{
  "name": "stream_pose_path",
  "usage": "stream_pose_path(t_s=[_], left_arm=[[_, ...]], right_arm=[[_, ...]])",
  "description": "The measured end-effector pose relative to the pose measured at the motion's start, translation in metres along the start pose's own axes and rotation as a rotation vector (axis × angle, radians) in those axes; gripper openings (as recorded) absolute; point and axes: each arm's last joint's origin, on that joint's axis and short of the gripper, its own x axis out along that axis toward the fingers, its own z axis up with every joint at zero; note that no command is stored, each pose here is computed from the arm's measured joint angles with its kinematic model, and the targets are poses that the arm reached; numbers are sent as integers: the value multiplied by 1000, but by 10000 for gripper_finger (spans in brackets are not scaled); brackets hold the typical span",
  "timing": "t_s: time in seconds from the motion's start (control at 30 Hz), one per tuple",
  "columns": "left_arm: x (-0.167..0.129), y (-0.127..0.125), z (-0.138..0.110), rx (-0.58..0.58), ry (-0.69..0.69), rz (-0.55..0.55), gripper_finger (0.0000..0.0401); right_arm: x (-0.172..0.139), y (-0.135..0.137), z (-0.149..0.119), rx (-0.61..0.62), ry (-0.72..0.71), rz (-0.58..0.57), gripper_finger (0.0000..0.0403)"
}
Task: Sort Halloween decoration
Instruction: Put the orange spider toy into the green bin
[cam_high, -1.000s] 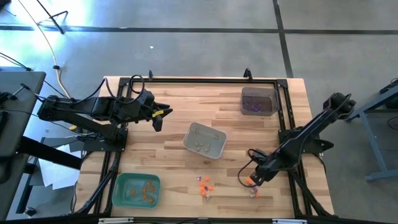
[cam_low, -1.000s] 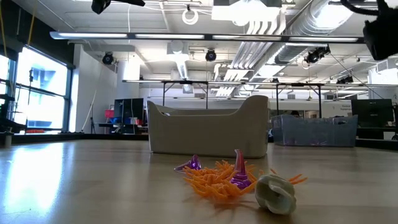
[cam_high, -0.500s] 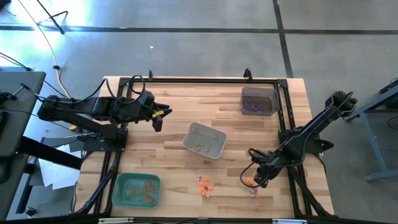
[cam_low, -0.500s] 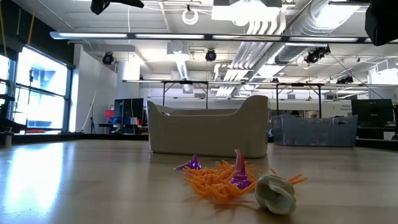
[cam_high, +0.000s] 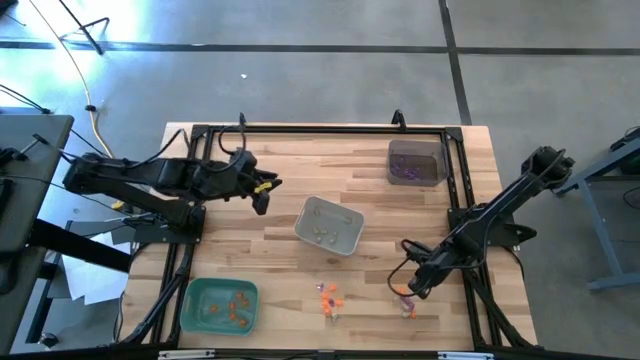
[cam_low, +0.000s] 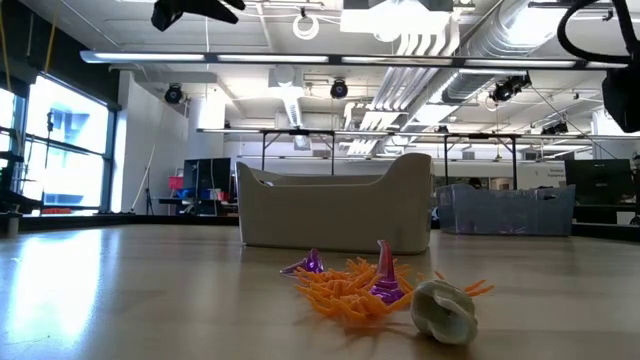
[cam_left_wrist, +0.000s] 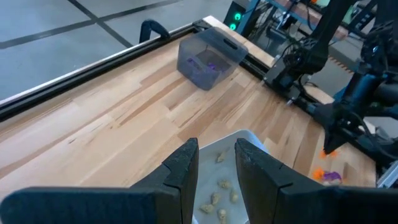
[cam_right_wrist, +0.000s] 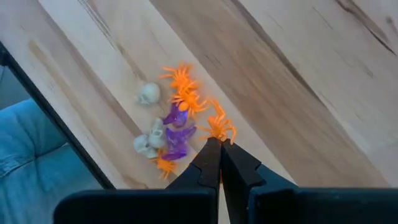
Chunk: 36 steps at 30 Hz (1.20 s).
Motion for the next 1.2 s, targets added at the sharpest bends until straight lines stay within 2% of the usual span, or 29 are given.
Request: stream_pose_path(t_s=[0.43, 0.87, 1.2], left_arm=[[19, -7, -9, 7, 60, 22, 94], [19, -7, -9, 5, 57, 20, 94], [19, -7, -9, 5, 56, 20, 94]], right_arm=[[8, -13, 1, 14, -33, -39, 4], [8, -13, 1, 21, -41, -35, 91], [8, -13, 4, 51, -88, -37, 99]])
